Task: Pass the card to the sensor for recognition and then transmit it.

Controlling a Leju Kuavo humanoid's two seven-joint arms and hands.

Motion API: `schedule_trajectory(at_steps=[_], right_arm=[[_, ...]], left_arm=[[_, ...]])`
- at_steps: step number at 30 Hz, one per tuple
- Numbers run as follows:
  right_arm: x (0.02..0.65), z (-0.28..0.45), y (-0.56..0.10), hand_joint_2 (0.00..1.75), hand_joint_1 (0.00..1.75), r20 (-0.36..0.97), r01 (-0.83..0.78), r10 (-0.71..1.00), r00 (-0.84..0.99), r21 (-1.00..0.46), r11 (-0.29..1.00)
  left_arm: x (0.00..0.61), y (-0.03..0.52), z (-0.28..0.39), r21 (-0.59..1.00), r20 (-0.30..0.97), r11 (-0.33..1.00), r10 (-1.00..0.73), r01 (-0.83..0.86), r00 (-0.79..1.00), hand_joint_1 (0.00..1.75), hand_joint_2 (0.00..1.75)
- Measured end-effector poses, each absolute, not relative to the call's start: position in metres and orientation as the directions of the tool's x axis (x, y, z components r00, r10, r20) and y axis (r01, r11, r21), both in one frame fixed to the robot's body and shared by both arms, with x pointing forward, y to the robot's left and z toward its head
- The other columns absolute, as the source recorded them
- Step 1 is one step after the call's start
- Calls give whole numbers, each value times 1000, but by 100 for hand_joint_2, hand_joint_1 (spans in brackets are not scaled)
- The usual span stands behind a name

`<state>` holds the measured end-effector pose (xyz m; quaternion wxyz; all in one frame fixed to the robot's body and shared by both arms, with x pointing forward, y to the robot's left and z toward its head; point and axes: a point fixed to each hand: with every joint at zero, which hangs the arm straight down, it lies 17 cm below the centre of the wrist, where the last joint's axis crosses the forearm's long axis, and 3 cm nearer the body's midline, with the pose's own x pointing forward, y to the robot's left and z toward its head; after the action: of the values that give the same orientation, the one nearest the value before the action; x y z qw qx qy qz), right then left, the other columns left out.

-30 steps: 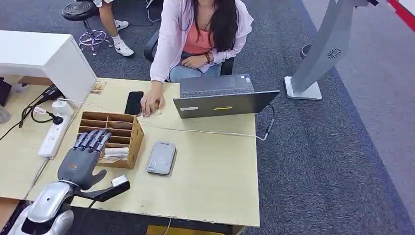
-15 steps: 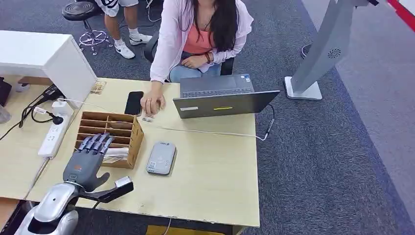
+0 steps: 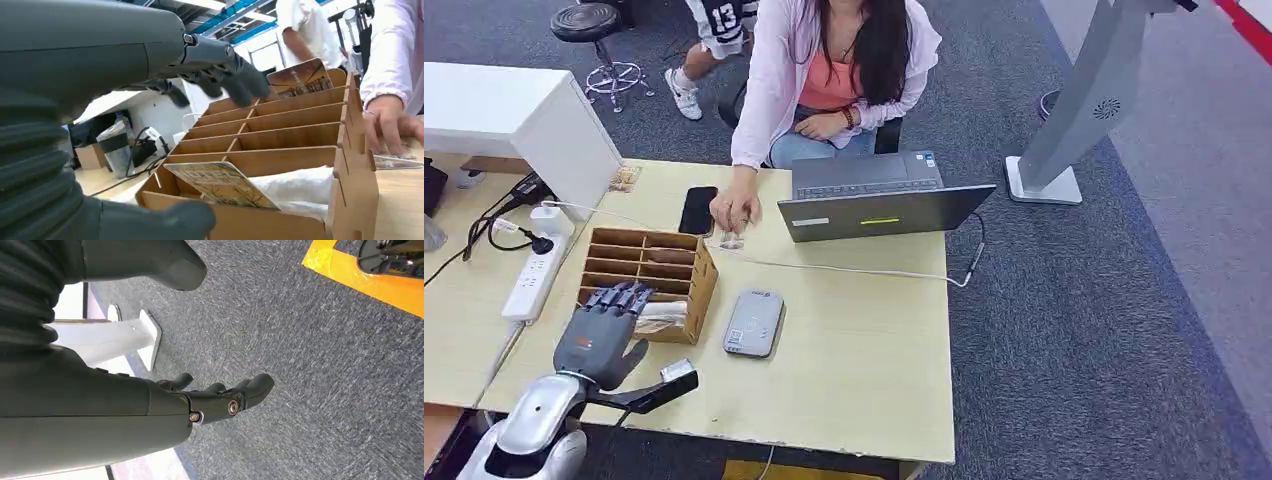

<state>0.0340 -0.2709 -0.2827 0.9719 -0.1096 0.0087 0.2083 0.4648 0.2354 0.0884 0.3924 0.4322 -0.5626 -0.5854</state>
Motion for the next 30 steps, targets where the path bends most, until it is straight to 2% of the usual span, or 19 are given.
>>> schedule_trajectory(at_steps=[19, 27, 30], right_arm=[[35, -283, -270, 175, 0, -54, -393, 391, 919, -209, 895], [38, -283, -270, 175, 0, -45, -394, 394, 918, -210, 895], [39, -283, -270, 175, 0, -44, -395, 395, 917, -211, 894]], left_arm=[[465, 238, 90, 998, -69, -62, -937, -31, -343, 175, 175], [483, 238, 174, 952, -123, -21, -940, -306, -318, 175, 175], [488, 239, 200, 933, -130, -10, -942, -360, -311, 175, 175]])
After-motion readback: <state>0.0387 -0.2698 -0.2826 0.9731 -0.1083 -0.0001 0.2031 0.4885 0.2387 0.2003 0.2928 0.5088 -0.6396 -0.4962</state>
